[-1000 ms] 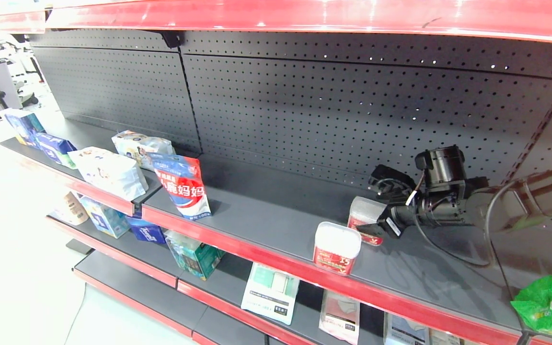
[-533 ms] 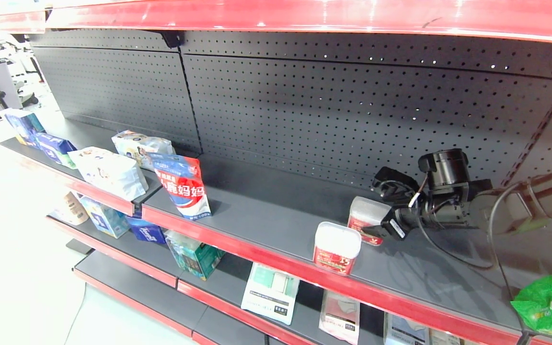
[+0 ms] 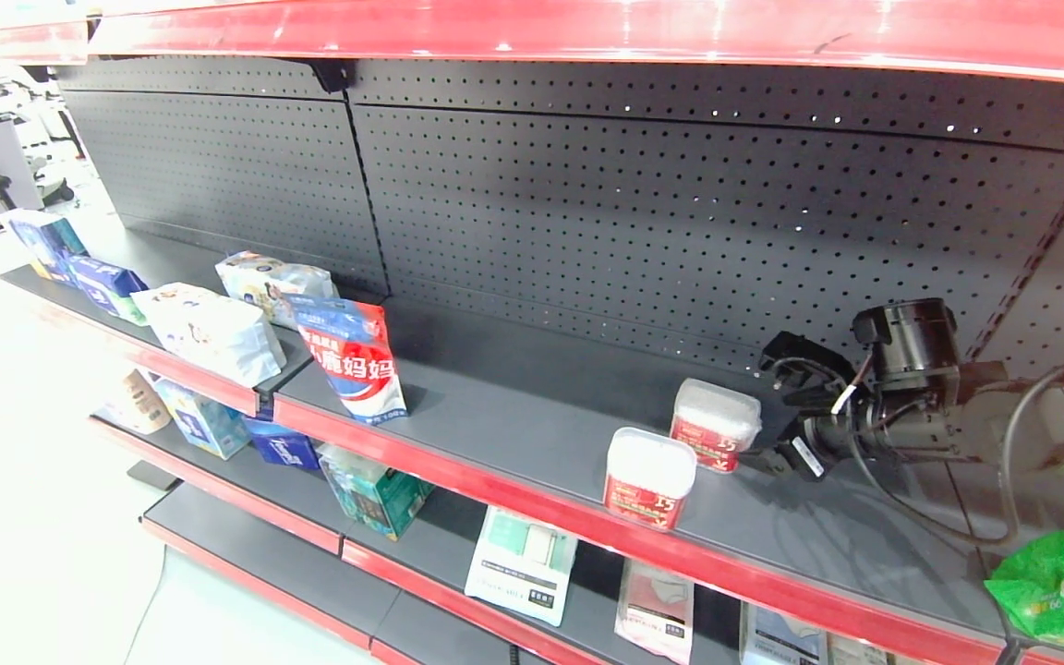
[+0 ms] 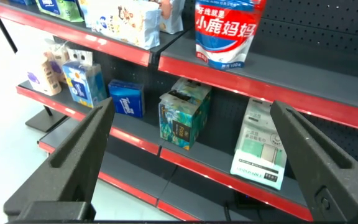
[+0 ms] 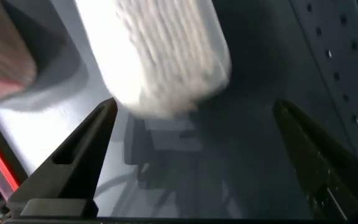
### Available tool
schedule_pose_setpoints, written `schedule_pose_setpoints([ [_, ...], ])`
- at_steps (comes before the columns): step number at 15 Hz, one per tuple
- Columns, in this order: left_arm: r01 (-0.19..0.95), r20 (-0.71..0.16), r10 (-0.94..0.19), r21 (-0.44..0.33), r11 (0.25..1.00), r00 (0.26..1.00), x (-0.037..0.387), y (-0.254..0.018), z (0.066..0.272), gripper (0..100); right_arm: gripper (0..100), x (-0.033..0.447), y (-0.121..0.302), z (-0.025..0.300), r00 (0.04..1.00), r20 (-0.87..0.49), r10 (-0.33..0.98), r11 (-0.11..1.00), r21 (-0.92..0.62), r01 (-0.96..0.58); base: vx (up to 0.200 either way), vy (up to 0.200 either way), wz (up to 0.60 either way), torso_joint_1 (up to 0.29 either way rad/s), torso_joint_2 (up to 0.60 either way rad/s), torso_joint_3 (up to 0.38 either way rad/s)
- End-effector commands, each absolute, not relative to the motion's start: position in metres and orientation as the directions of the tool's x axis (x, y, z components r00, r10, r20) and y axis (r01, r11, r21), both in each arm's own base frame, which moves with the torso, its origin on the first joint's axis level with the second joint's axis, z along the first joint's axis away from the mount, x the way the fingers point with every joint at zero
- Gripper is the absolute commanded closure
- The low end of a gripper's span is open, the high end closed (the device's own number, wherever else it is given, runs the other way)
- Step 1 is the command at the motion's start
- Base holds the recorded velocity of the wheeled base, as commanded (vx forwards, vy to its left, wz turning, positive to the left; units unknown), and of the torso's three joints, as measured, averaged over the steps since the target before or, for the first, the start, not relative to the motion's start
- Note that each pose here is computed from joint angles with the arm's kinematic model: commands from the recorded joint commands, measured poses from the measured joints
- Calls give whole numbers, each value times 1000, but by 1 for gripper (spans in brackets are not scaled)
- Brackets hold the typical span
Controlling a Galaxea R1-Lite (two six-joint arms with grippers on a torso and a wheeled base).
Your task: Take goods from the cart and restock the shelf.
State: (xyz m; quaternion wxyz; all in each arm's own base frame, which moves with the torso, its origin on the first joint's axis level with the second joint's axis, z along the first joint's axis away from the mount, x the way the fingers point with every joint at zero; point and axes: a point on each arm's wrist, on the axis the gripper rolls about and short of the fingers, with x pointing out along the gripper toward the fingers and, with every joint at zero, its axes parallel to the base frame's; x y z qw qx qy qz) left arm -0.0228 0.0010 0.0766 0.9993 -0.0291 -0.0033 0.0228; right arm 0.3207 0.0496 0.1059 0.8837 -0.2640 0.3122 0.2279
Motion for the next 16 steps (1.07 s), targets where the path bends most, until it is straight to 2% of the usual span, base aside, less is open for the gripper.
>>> schedule_pose_setpoints([
  [1,-46,6,46,-59,997,999,-23,1,77,0,0,314,44,112,717,-662,220,771,-332,-544,0,0,0,0,0,0],
  [16,-46,6,46,-59,997,999,-23,1,77,0,0,324,55,111,719,-659,220,789,-313,-529,0,0,0,0,0,0],
])
